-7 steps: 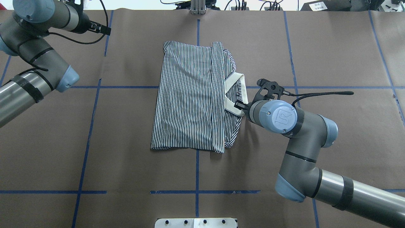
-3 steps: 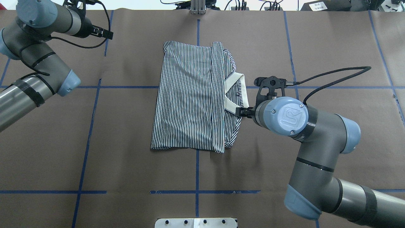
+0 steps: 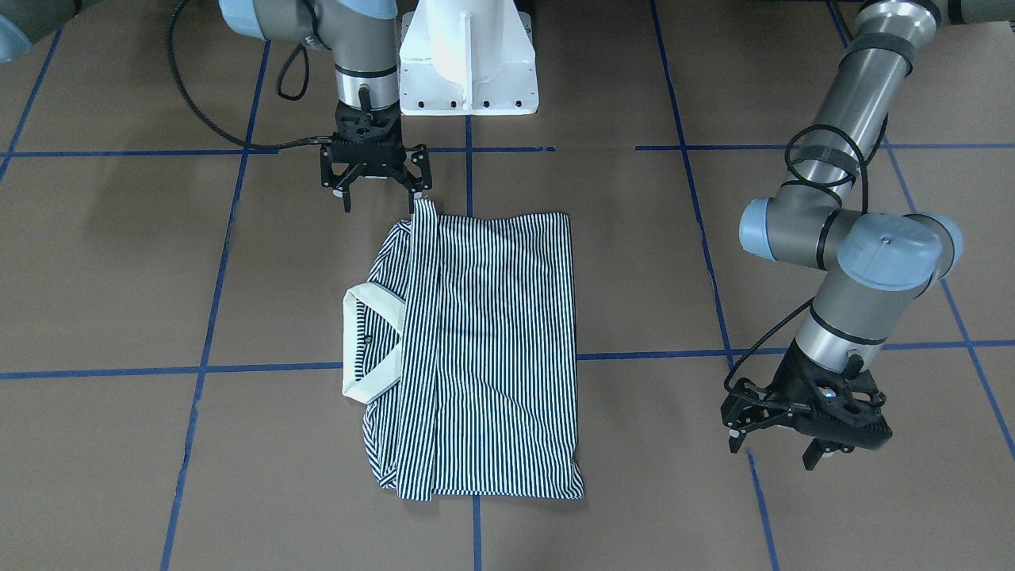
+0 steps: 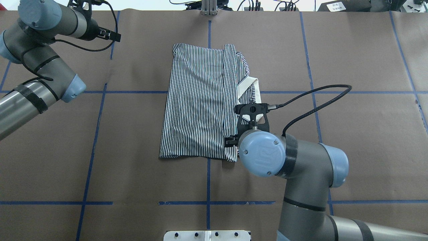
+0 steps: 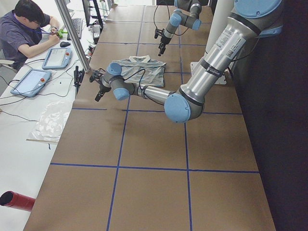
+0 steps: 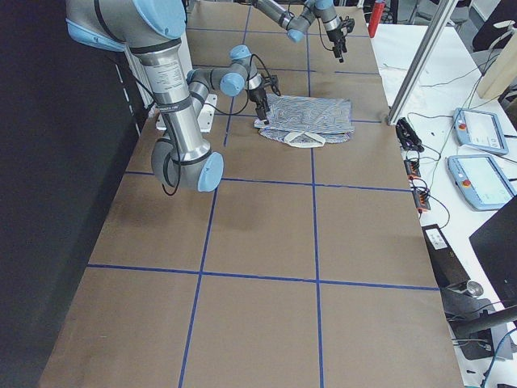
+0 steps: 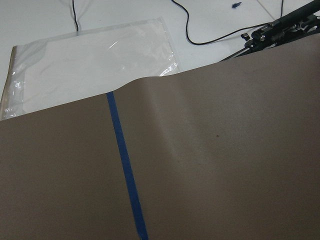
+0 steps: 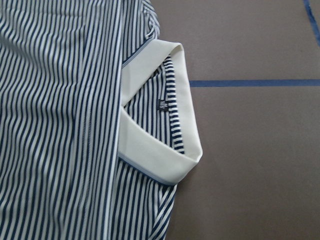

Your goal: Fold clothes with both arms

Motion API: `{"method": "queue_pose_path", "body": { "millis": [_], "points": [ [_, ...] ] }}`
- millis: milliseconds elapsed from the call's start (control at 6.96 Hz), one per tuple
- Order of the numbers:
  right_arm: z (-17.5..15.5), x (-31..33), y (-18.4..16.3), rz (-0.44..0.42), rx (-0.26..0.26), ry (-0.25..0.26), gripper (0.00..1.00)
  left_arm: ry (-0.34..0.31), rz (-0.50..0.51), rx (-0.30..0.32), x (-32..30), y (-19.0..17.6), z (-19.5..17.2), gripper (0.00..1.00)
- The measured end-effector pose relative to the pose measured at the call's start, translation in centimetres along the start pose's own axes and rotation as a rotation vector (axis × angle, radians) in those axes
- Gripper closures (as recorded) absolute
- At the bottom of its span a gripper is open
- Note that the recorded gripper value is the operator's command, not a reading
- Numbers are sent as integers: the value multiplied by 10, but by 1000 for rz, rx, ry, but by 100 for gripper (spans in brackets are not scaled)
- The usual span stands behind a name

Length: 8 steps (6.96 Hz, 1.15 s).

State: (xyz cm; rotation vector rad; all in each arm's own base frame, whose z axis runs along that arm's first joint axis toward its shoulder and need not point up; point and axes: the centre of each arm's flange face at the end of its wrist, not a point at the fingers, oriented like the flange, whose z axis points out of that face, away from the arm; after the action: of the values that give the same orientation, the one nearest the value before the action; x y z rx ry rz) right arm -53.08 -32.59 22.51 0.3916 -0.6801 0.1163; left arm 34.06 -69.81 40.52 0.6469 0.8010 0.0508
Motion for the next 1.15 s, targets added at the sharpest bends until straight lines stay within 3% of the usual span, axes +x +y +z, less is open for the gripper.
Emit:
{"method": "queue_pose_path", "body": {
  "millis": [431, 862, 1149],
  "points": [
    [12, -34, 32, -157, 26, 19, 38, 1, -5, -3, 2, 2, 1, 0],
    [21, -41, 51, -228, 8, 31, 49, 4, -18, -4, 4, 3, 2, 0],
    [26, -42, 54, -295, 2, 39, 49, 4, -19, -4, 4, 3, 2, 0]
  ]
}}
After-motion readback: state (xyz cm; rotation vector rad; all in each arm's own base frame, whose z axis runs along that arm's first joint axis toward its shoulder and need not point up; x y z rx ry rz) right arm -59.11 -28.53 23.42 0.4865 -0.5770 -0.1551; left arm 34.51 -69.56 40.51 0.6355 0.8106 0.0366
